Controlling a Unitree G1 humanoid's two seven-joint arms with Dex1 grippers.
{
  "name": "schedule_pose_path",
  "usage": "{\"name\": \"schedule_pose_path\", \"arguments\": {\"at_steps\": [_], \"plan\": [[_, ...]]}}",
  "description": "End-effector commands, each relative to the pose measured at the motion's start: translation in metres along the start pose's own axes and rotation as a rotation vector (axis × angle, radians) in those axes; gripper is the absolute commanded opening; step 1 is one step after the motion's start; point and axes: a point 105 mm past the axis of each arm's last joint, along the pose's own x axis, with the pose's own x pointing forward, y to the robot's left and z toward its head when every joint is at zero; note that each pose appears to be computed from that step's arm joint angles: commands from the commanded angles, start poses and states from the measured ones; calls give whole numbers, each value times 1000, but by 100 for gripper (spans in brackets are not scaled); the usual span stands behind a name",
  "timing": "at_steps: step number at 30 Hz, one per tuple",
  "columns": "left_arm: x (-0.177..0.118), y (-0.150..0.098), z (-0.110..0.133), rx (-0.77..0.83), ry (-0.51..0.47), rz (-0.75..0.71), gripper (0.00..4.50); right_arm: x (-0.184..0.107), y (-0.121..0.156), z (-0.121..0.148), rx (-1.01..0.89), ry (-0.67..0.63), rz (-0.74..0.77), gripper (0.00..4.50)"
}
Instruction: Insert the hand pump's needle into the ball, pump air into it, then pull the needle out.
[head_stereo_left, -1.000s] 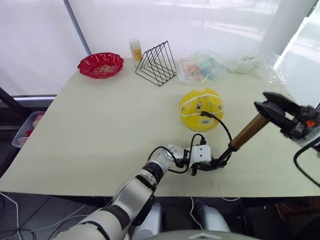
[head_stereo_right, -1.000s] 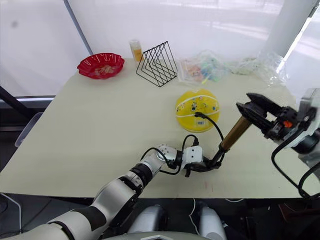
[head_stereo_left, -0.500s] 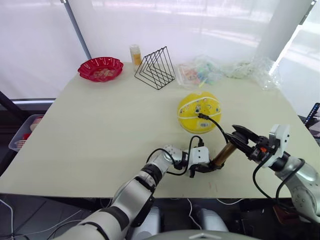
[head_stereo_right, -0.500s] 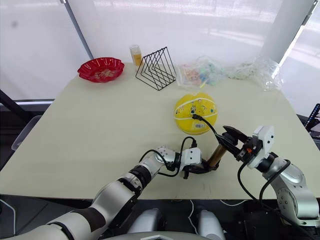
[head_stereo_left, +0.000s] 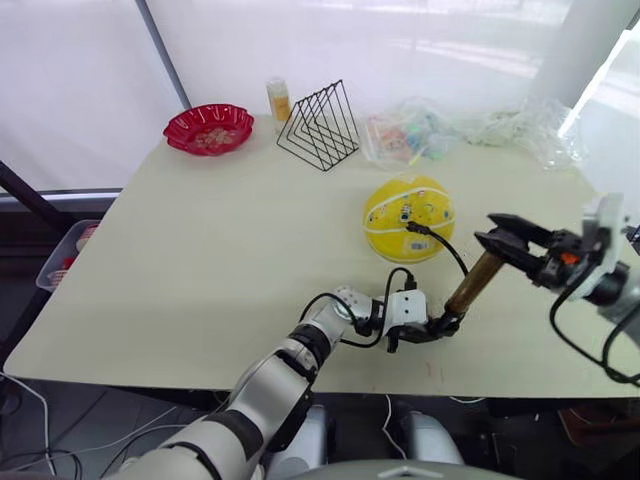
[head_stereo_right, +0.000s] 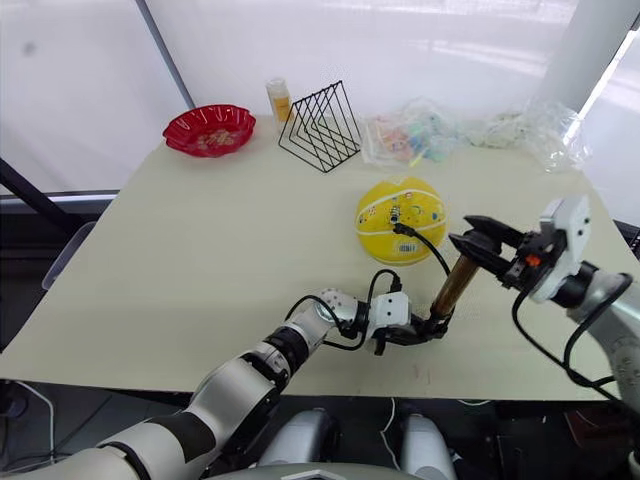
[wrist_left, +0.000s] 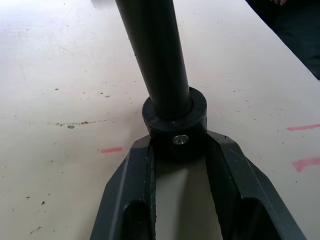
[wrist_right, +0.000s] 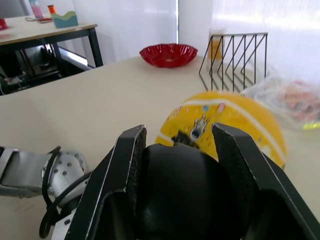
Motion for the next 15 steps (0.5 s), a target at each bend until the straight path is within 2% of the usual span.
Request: {"name": "schedule_pose_path", "arguments": {"at_steps": [1,6,10,12,15], "plan": [[-6,-33,-51,-108,176,-90,100,-13,-1,71,-184,-142,-34,158],[-6,-34,-53,-106,180,-95,100,-22,-3,107,-268,-148,-51,158],[-7,-35,-53,-104,182,-95,100,-22,-1,119,-296,-163,-54,158],[-7,-35,-53,-104,181,-94,100,-20,1,109,-253,-153,-45,158],[-7,-36,-54,-105,180,-96,100,-13,10,73,-105,-116,-4,158]]}}
